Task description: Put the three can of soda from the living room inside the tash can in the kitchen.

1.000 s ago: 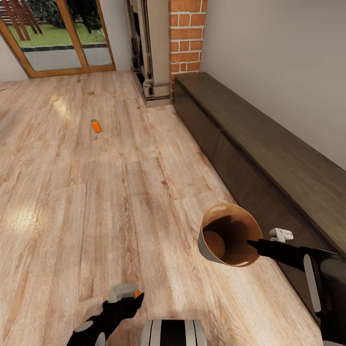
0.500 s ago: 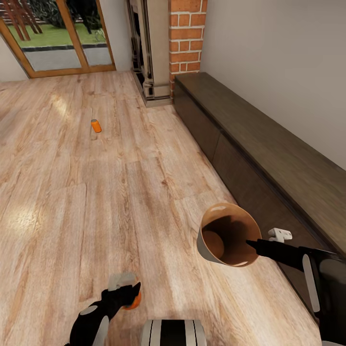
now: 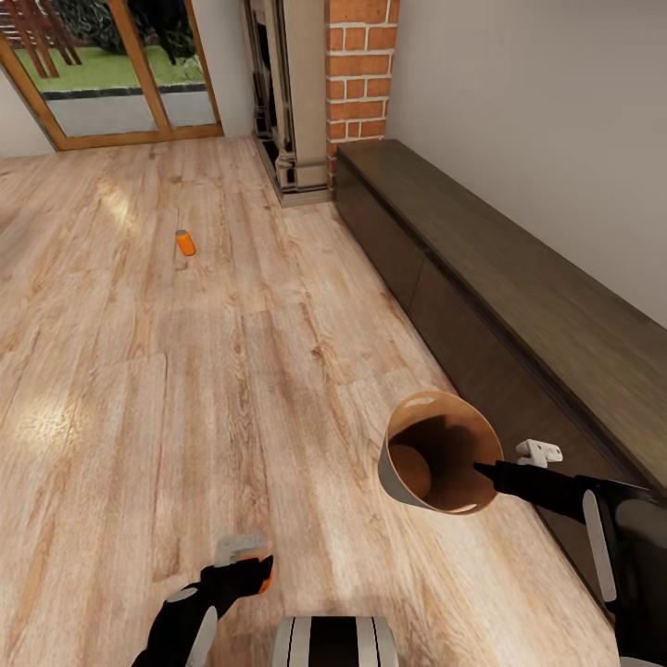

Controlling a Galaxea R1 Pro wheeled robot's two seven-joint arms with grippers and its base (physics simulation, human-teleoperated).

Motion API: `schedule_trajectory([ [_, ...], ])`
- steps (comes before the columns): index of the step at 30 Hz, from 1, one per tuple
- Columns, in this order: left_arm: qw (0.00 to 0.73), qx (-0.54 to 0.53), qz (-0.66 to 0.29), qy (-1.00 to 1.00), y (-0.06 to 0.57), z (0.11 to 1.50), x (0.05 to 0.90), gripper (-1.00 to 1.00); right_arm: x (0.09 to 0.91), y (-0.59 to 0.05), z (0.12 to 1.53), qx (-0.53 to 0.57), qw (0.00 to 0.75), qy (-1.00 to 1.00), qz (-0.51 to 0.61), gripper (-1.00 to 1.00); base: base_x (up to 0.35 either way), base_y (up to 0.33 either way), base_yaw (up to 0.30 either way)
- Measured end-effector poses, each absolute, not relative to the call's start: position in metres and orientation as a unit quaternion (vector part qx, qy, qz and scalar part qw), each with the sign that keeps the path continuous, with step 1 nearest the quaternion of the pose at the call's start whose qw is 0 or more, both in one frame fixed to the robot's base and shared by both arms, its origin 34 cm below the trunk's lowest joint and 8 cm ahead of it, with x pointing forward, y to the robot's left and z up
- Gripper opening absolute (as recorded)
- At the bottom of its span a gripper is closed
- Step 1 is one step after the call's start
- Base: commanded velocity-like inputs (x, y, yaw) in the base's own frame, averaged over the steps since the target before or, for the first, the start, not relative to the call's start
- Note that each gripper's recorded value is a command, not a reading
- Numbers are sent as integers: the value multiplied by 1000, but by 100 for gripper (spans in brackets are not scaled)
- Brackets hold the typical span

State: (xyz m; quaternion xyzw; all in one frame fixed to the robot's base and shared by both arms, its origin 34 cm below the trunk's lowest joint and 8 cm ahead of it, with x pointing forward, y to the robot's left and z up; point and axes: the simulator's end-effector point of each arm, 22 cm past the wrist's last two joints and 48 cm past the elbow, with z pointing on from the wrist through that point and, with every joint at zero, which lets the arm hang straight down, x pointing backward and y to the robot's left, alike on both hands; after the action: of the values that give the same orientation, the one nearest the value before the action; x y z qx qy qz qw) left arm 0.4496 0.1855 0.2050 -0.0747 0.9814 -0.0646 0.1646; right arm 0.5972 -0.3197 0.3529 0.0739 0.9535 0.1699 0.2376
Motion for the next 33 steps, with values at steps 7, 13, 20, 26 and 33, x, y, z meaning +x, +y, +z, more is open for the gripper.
schedule_trajectory([
  [7,155,-75,-47,984,190,186,457,100,597,-319,353,74,237,954,170,-100,0,0,0],
  [13,169,-77,-43,982,192,183,467,100,597,-311,351,63,233,955,172,-100,0,0,0],
  [20,156,-77,-40,984,195,173,456,100,596,-305,350,53,230,956,173,-100,0,0,0],
  [26,142,-75,-28,987,206,153,435,100,597,-305,350,53,230,956,175,-100,0,0,0],
  [33,140,-75,-27,987,207,146,441,100,597,-306,350,53,230,956,174,-100,0,0,0],
])
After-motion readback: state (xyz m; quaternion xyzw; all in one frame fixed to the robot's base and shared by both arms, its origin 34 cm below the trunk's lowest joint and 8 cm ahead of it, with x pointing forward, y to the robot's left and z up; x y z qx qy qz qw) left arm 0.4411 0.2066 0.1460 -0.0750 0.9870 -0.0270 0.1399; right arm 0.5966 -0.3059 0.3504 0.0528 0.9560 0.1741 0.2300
